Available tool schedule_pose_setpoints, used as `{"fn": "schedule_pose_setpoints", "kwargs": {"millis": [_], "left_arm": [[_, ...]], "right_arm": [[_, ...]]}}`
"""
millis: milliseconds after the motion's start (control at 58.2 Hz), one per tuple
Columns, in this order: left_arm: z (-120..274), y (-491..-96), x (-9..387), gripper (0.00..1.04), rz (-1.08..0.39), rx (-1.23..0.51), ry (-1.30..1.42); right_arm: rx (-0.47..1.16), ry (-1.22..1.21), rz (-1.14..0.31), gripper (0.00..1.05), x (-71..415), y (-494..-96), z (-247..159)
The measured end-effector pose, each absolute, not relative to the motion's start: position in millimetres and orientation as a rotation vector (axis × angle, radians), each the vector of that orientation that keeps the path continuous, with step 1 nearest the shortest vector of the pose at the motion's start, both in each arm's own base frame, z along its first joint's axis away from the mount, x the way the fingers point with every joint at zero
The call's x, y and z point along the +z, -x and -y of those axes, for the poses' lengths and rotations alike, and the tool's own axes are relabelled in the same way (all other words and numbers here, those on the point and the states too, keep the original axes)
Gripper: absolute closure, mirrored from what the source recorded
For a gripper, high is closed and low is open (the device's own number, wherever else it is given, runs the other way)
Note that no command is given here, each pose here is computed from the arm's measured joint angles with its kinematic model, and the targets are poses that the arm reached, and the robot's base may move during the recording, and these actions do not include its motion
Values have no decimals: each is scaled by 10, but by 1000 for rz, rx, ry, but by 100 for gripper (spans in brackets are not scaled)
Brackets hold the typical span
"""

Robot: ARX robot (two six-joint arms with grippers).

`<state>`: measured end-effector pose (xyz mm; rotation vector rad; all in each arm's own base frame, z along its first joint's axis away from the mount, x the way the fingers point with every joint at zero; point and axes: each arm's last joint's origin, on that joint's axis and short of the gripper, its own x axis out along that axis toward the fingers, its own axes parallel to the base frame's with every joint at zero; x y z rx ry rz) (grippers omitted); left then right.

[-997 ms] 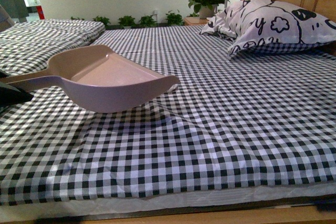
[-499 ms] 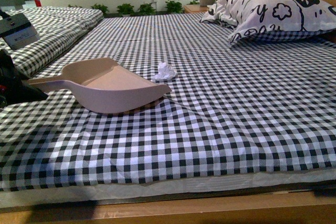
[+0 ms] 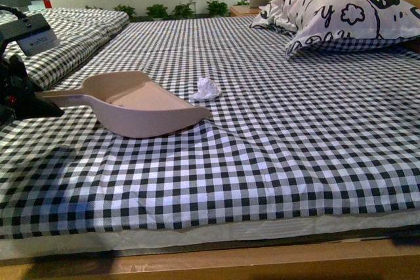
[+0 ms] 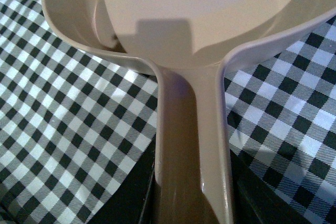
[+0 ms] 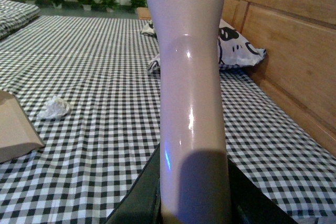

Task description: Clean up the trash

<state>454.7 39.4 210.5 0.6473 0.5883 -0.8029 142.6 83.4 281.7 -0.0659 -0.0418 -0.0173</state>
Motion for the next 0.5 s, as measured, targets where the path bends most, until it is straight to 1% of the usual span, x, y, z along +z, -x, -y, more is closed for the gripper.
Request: {"fn": "schedule_pose_setpoints", "kwargs": {"millis": [258,499], "left_arm": [[-314,-4616,2081,77,-591,-826,-667],[-303,-4609,2086,77,-656,-857,-674]], "right_arm": [[-17,66,42,85,2817,-1426,-834],[-17,66,42,85,2817,-1426,-834]]}}
